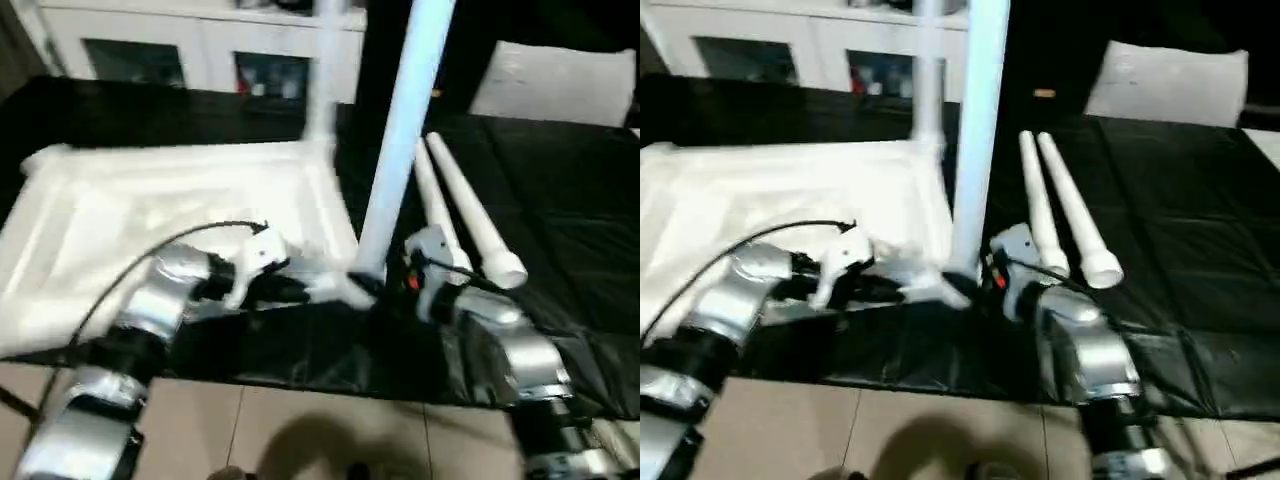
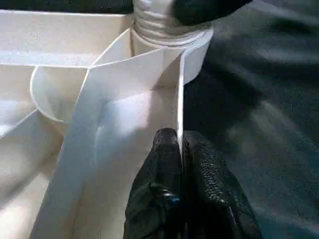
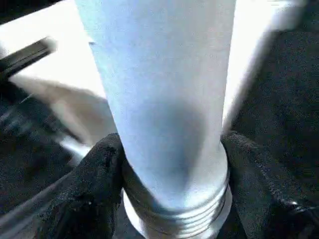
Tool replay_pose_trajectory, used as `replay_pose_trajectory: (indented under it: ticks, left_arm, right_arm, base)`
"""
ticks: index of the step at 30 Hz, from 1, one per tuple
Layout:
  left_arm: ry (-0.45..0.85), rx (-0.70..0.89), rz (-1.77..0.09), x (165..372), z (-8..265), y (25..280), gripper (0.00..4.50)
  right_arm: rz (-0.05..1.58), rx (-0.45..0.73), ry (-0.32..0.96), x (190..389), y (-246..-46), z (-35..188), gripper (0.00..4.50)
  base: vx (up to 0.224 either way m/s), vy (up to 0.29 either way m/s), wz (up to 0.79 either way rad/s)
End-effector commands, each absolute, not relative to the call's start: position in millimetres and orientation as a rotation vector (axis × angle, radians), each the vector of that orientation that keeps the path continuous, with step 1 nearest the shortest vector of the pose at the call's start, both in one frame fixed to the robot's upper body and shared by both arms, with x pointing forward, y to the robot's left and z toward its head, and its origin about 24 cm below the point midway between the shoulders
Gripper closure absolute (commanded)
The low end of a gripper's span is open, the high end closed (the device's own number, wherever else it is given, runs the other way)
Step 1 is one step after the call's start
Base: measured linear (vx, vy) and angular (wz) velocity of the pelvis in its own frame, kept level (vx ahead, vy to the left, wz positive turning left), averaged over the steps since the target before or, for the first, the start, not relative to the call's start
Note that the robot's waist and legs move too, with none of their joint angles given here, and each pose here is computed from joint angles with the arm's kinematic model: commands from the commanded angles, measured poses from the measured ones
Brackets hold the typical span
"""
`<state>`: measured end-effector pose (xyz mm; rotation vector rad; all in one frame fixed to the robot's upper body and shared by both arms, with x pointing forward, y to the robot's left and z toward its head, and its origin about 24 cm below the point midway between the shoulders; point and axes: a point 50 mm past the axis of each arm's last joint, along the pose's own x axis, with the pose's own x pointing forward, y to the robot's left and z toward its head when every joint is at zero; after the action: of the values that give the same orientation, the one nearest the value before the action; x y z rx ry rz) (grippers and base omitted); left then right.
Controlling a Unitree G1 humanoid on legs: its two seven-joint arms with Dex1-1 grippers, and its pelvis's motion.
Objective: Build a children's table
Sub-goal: Rotate leg to tighten
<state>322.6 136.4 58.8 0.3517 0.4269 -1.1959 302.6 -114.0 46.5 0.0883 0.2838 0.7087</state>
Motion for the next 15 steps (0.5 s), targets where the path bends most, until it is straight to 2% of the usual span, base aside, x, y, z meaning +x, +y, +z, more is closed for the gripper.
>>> replay_pose_trajectory:
  ticks: [1,4,5,8,10,13,15]
  left_arm:
    - [0.298,0.295,-1.154,325.7,76.1,99.6,4.50]
    - [0.300,0.276,-1.084,325.8,79.2,91.9,4.50]
    - [0.293,0.250,-1.014,326.9,83.0,81.5,4.50]
    - [0.286,0.266,-0.955,329.1,85.5,70.5,4.50]
    - [0.285,0.284,-0.946,330.9,85.4,70.2,4.50]
    - [0.296,0.351,-0.950,333.1,82.5,81.2,4.50]
    - [0.301,0.357,-0.954,332.9,81.7,83.5,4.50]
  right_arm:
    - [0.783,0.161,0.392,293.0,-66.8,30.6,1.83]
    - [0.711,0.174,0.407,297.5,-57.5,30.7,1.84]
    - [0.642,0.216,0.429,303.3,-47.4,32.3,1.84]
    - [0.627,0.213,0.419,308.2,-35.4,36.4,1.84]
    - [0.621,0.197,0.398,309.4,-35.5,37.7,1.14]
    - [0.577,0.190,0.349,311.8,-49.2,39.4,1.08]
    - [0.573,0.185,0.342,312.0,-52.4,39.4,0.77]
  base:
    - [0.000,0.000,0.00]
    - [0.000,0.000,0.00]
    - [0.000,0.000,0.00]
    - [0.000,0.000,0.00]
    - [0.000,0.000,0.00]
    - [0.000,0.000,0.00]
    - [0.000,0.000,0.00]
